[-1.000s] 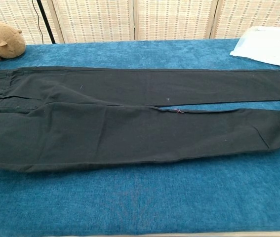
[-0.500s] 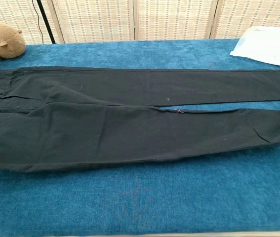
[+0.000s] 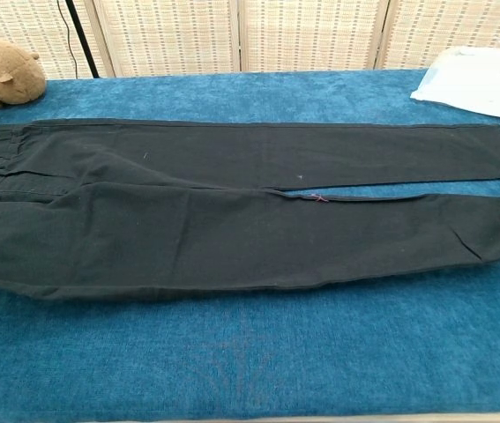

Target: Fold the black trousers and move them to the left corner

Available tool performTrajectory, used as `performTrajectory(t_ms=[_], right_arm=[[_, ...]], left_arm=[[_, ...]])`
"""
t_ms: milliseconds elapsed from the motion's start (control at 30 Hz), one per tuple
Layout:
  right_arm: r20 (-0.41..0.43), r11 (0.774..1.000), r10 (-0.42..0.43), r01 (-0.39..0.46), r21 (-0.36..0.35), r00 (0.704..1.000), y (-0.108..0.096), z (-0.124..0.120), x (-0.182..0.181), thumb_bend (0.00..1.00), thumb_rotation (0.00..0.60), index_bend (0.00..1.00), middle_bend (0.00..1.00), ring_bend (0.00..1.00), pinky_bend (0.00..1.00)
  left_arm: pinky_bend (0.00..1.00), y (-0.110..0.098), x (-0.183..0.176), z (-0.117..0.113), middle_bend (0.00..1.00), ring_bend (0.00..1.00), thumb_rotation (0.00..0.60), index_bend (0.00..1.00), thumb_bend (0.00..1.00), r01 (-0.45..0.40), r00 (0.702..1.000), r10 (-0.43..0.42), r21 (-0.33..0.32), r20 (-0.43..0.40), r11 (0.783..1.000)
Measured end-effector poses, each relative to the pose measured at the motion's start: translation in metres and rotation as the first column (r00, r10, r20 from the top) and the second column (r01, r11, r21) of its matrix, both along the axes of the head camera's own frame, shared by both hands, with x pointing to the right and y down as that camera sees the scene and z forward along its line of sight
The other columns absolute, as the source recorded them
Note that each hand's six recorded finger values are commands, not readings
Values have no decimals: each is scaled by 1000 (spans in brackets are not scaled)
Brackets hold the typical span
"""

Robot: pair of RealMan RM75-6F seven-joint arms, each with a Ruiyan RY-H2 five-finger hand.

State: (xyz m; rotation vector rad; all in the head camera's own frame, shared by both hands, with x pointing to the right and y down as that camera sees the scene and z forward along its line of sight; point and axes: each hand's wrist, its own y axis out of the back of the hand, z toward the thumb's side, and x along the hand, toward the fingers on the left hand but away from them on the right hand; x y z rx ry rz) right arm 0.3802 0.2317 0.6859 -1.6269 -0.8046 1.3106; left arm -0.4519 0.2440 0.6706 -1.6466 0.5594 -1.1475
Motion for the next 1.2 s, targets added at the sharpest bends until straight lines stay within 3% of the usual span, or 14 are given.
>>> performTrajectory(t_ms=[300, 533, 933, 1200], right_arm=[[38, 1000, 13, -13, -2, 999, -12, -2, -5, 522, 600, 608, 434, 303, 481], [77, 1000, -9, 10, -11, 997, -38, -1, -22, 524, 600, 611, 438, 306, 482], [82, 1000, 10, -8, -21, 997, -103, 8, -35, 524, 600, 616, 441, 309, 485], [52, 998, 50, -48, -39, 997, -127, 21, -27, 524, 600, 619, 441, 310, 486]], left_arm=[[638, -24, 3, -10, 636, 571, 600, 687, 351, 53, 996, -51, 28, -68, 998], [638, -54, 12, -18, 636, 571, 600, 687, 350, 105, 989, -102, 22, -110, 994], [638, -127, 17, -32, 636, 570, 600, 687, 351, 186, 980, -181, 46, -81, 982], [638, -165, 23, -27, 636, 569, 600, 687, 351, 243, 969, -241, 38, -53, 969]])
